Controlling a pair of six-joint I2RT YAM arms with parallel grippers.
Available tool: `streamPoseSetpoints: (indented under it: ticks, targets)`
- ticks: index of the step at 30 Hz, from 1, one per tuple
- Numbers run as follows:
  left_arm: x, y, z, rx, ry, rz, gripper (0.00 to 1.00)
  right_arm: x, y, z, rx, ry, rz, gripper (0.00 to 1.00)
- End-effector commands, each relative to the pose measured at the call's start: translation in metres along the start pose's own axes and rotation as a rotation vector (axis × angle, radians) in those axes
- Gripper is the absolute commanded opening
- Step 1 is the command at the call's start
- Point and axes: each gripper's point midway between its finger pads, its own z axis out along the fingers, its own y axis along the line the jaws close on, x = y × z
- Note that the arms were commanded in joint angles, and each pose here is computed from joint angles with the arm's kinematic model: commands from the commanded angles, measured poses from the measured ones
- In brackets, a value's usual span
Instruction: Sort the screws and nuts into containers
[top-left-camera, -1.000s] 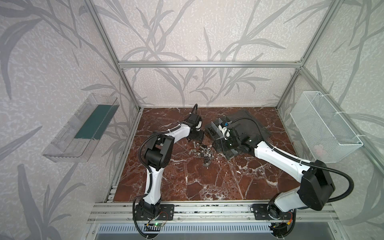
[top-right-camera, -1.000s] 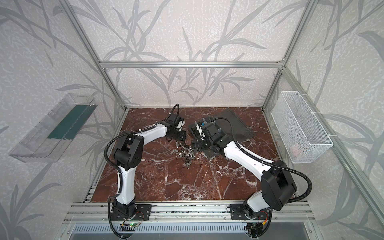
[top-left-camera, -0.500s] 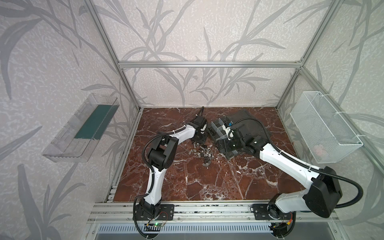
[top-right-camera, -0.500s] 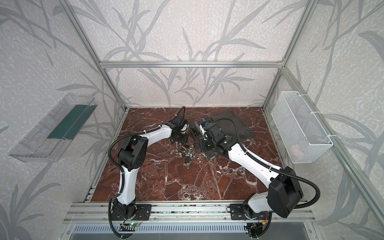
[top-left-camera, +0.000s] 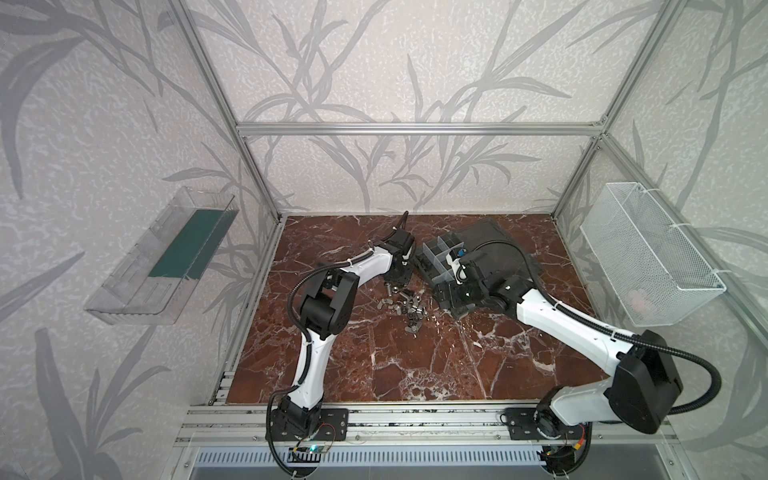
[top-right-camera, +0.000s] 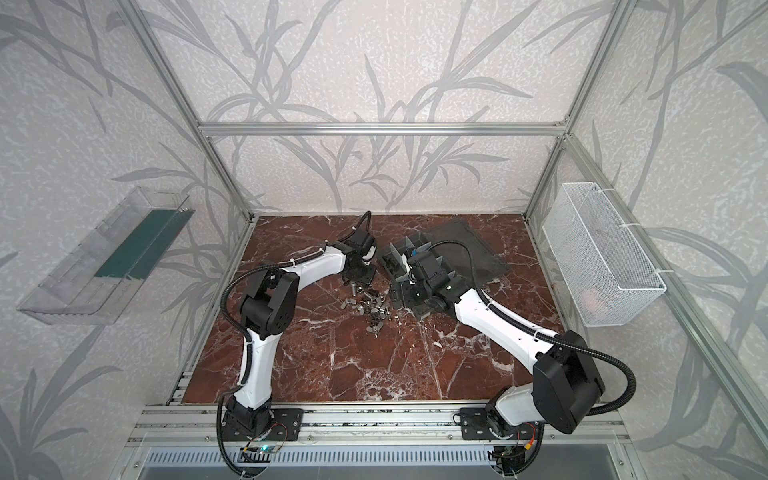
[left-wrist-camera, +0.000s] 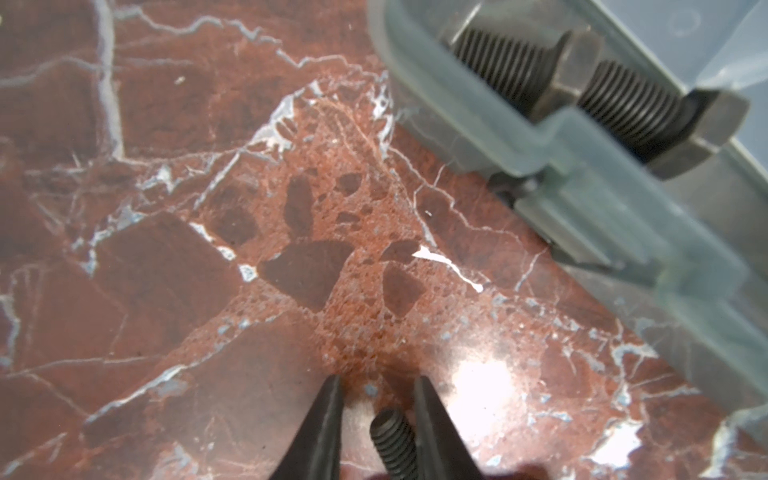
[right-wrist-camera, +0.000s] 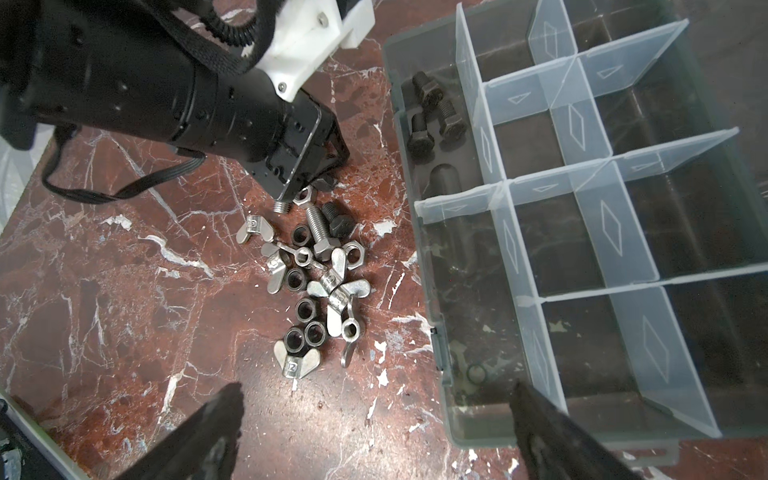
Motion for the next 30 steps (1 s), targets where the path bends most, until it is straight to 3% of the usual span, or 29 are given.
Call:
streamPoseSetpoints:
  ticks: [1,8,17,30]
  targets:
    - [0.011,0.000,0.006,-0.016,0.060,0.013,0.25,-0.011,0.004,0.003,-0.007,-0.021,0.008,0.99]
    - [0.020,0.000,0.003,-0.036,0.117,-0.012,0.24,-0.020,0.007,0.007,-0.007,-0.024,-0.006,0.99]
    - [0.039,0.014,0.000,-0.187,0.207,-0.030,0.24,-0.022,0.007,0.006,-0.007,-0.026,-0.018,0.99]
    - [0.038,-0.013,0.001,-0.063,0.211,-0.077,0.24,-0.024,0.007,0.005,-0.005,-0.033,-0.026,0.99]
